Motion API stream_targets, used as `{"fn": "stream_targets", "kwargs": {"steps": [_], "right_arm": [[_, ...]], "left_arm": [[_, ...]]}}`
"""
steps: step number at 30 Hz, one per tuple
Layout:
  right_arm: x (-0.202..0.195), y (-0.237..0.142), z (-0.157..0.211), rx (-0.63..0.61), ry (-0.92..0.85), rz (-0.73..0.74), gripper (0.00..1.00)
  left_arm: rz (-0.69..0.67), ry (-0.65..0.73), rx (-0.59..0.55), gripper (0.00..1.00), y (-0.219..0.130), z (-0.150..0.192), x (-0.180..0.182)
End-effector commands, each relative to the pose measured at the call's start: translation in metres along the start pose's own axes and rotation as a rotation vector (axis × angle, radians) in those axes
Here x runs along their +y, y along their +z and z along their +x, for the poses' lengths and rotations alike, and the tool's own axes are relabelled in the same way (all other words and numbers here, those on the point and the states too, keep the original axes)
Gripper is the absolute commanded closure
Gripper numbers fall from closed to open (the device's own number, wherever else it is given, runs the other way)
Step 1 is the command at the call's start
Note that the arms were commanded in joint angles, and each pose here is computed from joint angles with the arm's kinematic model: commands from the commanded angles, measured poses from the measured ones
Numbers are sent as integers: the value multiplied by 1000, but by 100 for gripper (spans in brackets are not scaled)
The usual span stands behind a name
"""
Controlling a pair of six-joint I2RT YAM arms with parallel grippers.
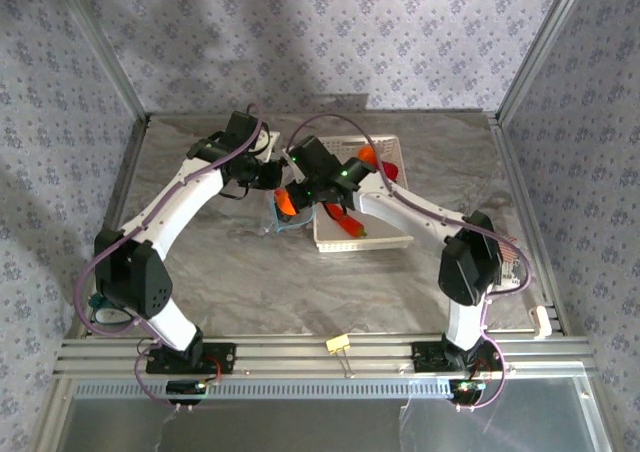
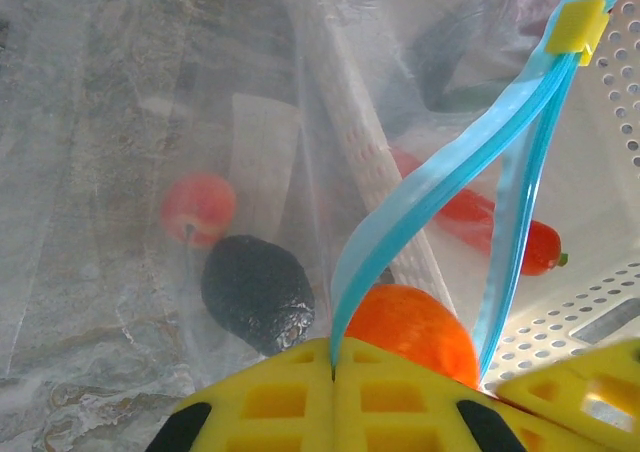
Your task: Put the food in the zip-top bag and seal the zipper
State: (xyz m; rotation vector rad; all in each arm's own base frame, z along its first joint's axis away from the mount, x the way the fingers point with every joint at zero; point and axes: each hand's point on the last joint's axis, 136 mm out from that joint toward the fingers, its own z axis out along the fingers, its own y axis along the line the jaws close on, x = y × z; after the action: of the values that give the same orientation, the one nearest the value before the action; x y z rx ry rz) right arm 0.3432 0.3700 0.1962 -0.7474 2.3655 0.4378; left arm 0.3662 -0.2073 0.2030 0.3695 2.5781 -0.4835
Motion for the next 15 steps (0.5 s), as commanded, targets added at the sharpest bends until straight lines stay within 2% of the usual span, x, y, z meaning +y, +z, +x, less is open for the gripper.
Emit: {"fn": "stream_targets", "kwargs": {"steps": [1, 4, 8, 15], "right_arm": [[-3, 7, -18, -41, 48, 5, 100], [-7, 20, -13, -13, 67, 14, 100], [-10, 29, -8, 10, 81, 24, 88], [-21, 31, -4, 28, 107, 42, 78]], "left_arm": [[21, -7, -31, 100, -8, -8, -3], [21, -6, -31, 100, -8, -8, -3], [20, -6, -26, 100, -7, -6, -3], [18, -1, -32, 100, -10, -7, -3]]}}
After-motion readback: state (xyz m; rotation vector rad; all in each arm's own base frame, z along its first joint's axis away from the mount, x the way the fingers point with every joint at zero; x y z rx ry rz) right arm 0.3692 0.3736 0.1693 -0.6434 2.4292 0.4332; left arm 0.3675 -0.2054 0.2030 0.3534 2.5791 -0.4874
